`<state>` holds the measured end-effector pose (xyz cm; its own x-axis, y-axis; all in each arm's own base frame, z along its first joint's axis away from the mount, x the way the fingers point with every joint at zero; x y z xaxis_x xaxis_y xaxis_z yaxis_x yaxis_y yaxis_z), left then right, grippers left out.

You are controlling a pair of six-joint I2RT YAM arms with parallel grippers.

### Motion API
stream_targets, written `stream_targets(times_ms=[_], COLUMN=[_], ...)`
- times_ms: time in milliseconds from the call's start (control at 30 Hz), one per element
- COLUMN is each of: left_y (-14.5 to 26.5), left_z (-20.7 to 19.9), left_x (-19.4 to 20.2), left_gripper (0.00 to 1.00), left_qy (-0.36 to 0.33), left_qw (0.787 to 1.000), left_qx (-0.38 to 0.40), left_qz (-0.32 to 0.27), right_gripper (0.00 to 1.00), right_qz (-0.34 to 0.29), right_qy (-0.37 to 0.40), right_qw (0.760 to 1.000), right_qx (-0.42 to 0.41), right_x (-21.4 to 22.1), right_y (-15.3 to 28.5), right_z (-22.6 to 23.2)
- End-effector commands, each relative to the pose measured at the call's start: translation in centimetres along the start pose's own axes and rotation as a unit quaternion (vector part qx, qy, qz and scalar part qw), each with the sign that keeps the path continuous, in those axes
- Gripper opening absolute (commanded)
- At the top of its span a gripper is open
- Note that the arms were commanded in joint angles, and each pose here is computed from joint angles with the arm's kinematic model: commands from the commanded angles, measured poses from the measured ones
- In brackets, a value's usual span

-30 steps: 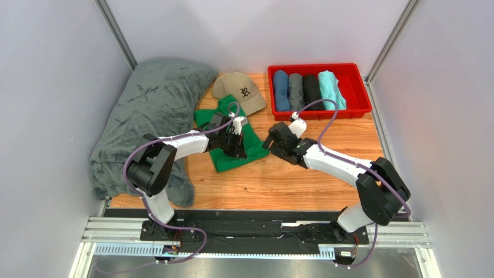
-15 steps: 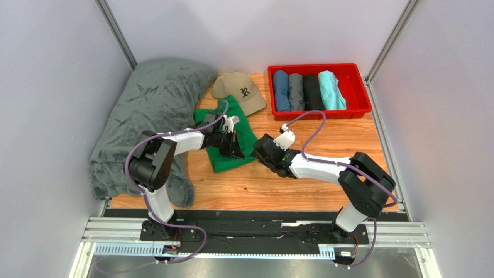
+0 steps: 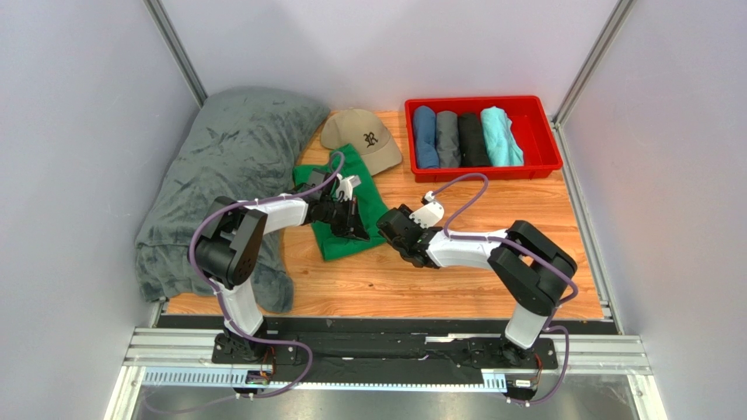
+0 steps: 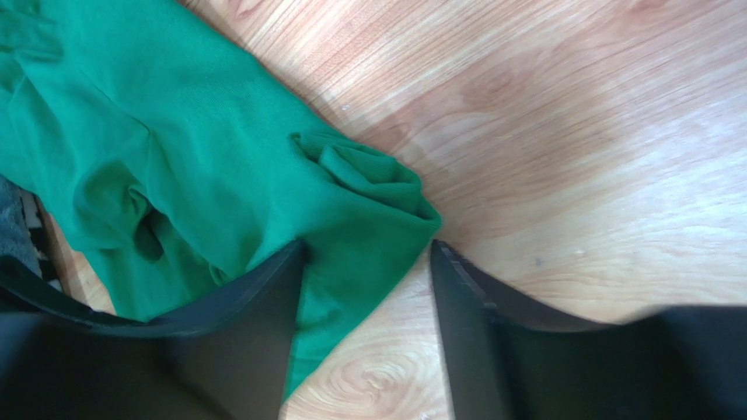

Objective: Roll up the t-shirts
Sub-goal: Roll the T-shirt to the center of the board.

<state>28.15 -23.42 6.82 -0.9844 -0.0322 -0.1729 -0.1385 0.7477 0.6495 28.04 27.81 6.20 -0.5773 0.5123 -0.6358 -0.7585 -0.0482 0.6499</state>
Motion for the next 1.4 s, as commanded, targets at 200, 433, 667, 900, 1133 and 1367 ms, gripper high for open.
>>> stream_targets(times_ms=[200, 433, 667, 900, 1133, 1367], left_y=[0.0, 1.6, 4.1, 7.4, 9.2, 8.5], left_z=[0.6, -1.1, -2.3, -3.9, -6.5, -10.1], left_x=[1.2, 0.0, -2.2, -4.1, -2.5, 1.0], left_gripper=[0.0, 0.4, 0.48, 0.48, 0.48, 0.49], left_qy=[0.015, -0.042, -0.103, -0.186, -0.333, -0.479], left_qw=[1.0, 0.999, 0.987, 0.959, 0.9, 0.824], left_qx=[0.004, 0.014, -0.015, -0.039, -0.072, -0.097], left_qz=[0.027, -0.016, -0.118, -0.212, -0.273, -0.286], right_gripper=[0.3, 0.06, 0.0, 0.0, 0.0, 0.0], right_qz=[-0.029, 0.029, 0.106, 0.157, 0.224, 0.251], right_qy=[0.012, 0.116, 0.187, 0.245, 0.285, 0.294], right_qw=[0.999, 0.987, 0.967, 0.943, 0.914, 0.902], right_qx=[0.038, 0.103, 0.138, 0.16, 0.18, 0.193], right_x=[-1.2, -2.7, -4.2, -6.3, -6.3, -6.4], right_y=[-0.9, -1.1, -0.9, -0.3, -1.1, -2.3], right_z=[1.2, 0.3, -1.8, -2.4, -1.6, -0.4])
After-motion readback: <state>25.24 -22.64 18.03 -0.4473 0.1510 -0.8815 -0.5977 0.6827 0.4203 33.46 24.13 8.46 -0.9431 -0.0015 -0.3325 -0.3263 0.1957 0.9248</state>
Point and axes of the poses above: each gripper's point midway between its finger pads, its own y axis back along the fingers, its own z axis along the line the jaws close on, x = y × z, the point moved 4 cm from there along y, back along the fingers, and after that the axes turned 10 degrees about y, right-handed, at the moved point
